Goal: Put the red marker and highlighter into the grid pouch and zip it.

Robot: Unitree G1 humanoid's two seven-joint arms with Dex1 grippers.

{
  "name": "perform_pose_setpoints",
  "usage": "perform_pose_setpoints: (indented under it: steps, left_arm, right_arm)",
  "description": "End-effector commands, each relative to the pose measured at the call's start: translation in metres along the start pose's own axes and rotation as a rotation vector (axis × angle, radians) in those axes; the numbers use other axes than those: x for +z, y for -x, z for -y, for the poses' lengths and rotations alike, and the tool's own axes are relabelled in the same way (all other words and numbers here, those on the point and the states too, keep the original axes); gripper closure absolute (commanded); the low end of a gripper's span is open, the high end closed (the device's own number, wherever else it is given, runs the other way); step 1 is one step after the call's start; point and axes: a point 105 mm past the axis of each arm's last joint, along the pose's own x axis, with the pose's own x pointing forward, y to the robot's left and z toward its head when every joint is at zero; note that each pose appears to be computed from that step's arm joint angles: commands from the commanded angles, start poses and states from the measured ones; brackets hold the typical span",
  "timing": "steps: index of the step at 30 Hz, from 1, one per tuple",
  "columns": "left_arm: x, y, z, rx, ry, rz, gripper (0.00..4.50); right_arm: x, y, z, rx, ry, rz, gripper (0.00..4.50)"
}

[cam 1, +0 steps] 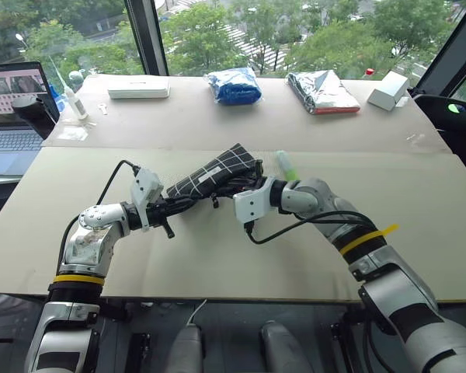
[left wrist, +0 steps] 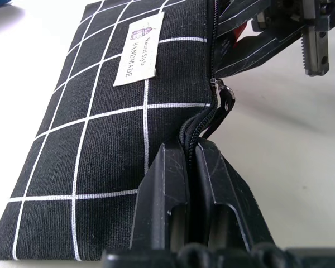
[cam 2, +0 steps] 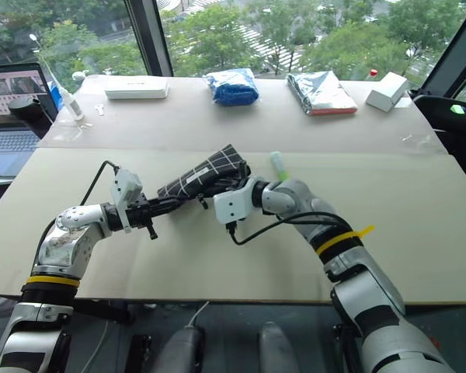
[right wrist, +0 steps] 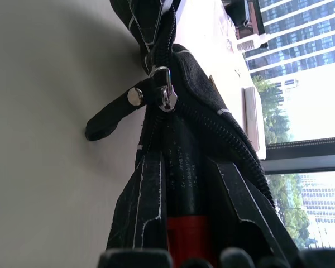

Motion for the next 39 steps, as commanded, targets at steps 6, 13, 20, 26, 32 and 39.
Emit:
perform_pose_setpoints:
  steps: [6,13,20,26,32,39]
  left_arm:
    - [0.014,0.0,0.002,-0.019,-0.027,0.044,4.5]
    - [0.013,-0.001,0.002,-0.02,-0.02,0.047,4.5]
    - [0.012,-0.002,0.002,-0.012,-0.005,0.053,4.5]
    - [0.01,-0.001,0.002,-0.002,0.005,0.051,4.5]
    - [0.007,0.002,0.002,0.006,0.009,0.045,4.5]
    - [0.008,0.004,0.003,0.016,0.009,0.047,4.5]
  right_arm:
    - [0.016,-0.01,-0.006,0.043,0.062,0.097,2.9]
    - [-0.011,0.005,0.029,-0.109,0.054,-0.01,1.73]
    - [-0.033,0.064,0.051,-0.203,-0.44,0.036,1.73]
    - [-0.048,0.111,0.044,-0.202,-0.918,0.074,1.73]
    - [-0.092,0.107,0.045,-0.439,-1.009,-0.144,1.73]
    - [-0.128,0.083,0.013,-0.503,-1.101,-0.41,1.73]
